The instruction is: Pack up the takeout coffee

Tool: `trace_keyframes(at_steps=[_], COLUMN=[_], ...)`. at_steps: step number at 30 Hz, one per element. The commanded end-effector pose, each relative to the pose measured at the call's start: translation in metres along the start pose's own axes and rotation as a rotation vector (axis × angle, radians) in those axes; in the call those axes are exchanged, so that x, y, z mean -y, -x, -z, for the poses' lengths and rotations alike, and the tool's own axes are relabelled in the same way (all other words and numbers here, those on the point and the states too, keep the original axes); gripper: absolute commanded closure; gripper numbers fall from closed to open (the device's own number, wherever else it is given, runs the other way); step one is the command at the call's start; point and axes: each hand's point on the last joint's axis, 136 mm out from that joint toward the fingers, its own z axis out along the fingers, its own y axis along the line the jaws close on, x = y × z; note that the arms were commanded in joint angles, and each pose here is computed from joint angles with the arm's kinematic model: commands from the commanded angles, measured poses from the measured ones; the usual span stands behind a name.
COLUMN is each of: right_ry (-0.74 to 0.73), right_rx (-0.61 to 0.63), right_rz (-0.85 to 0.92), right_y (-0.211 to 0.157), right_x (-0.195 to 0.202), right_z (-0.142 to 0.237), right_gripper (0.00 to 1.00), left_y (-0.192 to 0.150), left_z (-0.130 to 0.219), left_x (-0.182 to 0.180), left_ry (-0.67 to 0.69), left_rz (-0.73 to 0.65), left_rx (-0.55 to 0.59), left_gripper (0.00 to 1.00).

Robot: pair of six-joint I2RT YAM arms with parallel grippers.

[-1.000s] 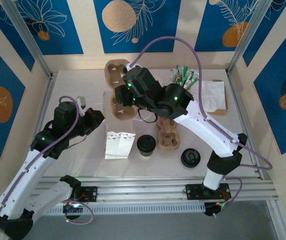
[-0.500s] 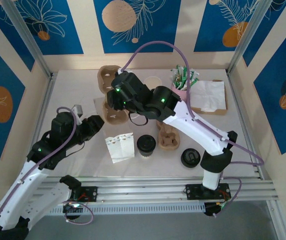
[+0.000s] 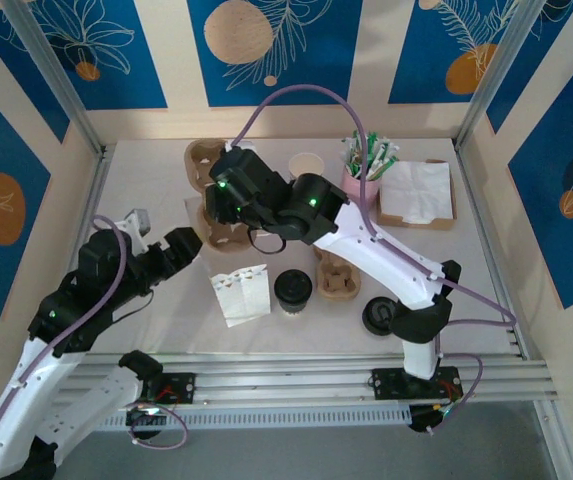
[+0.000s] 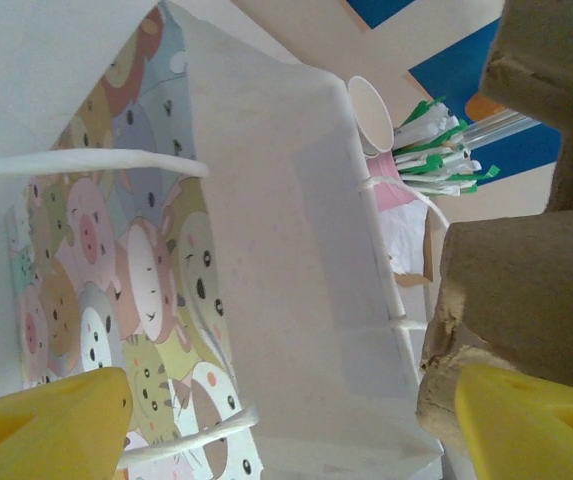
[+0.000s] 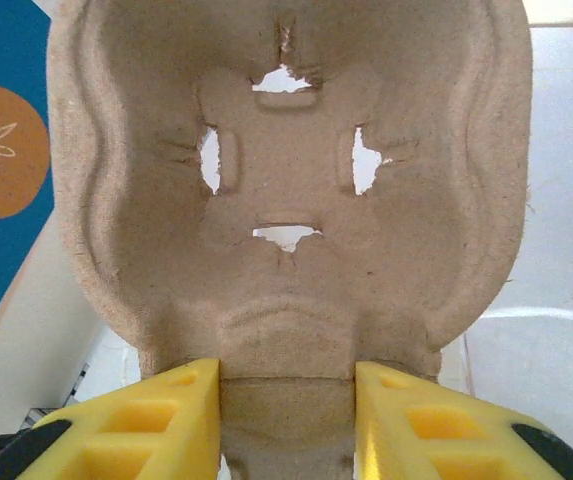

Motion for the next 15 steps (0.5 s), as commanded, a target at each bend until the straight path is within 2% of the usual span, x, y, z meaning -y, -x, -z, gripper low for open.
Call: trace_keyframes(at_steps=[1, 10, 15], right_ry=[-0.025, -0.049, -0.044], right_rx=[0.015, 0.002, -0.010], right_rz=[-0.014, -0.011, -0.010], right_y=[0.002, -0.003, -0.007], right_x=[0.001, 0.004, 0.003], right_z=[0.000, -0.008, -0.010], right_gripper=[0.64, 0.64, 0.64], left_y=[0.005, 0.016, 0.026], left_z=[0.010, 0.017, 0.032], left_x=[0.000, -0.009, 0.014], left_ry=[0.011, 0.090, 0.024], left_rz=[-0.038, -0.122, -0.201], left_rx=[0.030, 0.068, 0.089], left_gripper=[0.17, 0.18, 0.11])
